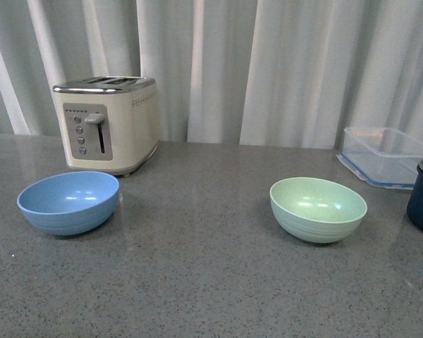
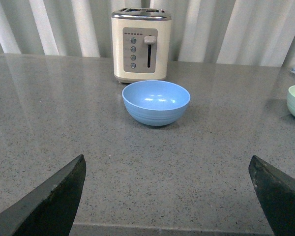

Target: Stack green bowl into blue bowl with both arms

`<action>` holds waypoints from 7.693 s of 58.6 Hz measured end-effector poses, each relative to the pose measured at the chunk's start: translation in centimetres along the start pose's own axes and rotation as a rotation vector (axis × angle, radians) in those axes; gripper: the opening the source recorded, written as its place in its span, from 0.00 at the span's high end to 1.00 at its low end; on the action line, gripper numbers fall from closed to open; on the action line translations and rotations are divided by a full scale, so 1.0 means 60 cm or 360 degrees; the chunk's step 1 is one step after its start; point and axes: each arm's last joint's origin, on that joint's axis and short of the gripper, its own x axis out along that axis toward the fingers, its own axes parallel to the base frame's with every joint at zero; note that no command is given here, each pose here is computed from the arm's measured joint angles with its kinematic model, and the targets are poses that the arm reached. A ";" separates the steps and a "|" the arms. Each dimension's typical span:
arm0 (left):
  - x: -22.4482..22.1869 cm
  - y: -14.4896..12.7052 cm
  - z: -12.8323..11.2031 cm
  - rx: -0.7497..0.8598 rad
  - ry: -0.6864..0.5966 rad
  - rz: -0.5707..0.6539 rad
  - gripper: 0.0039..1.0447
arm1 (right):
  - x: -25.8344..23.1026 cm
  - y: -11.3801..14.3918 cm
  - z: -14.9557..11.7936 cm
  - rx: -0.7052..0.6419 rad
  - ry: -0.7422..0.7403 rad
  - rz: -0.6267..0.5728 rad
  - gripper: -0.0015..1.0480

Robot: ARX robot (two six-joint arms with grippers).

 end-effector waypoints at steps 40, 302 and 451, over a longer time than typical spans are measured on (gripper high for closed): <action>0.232 0.034 0.201 -0.0155 0.0617 0.0286 0.06 | 0.000 0.000 0.000 0.0000 -0.0001 0.0001 0.10; 0.353 -0.087 0.155 -0.0028 0.0029 -0.0006 0.68 | 0.000 0.000 0.000 0.0000 -0.0001 0.0001 0.10; 0.000 0.000 0.000 -0.0004 0.0003 0.0004 0.83 | 0.000 0.000 0.000 0.0000 -0.0001 0.0001 0.10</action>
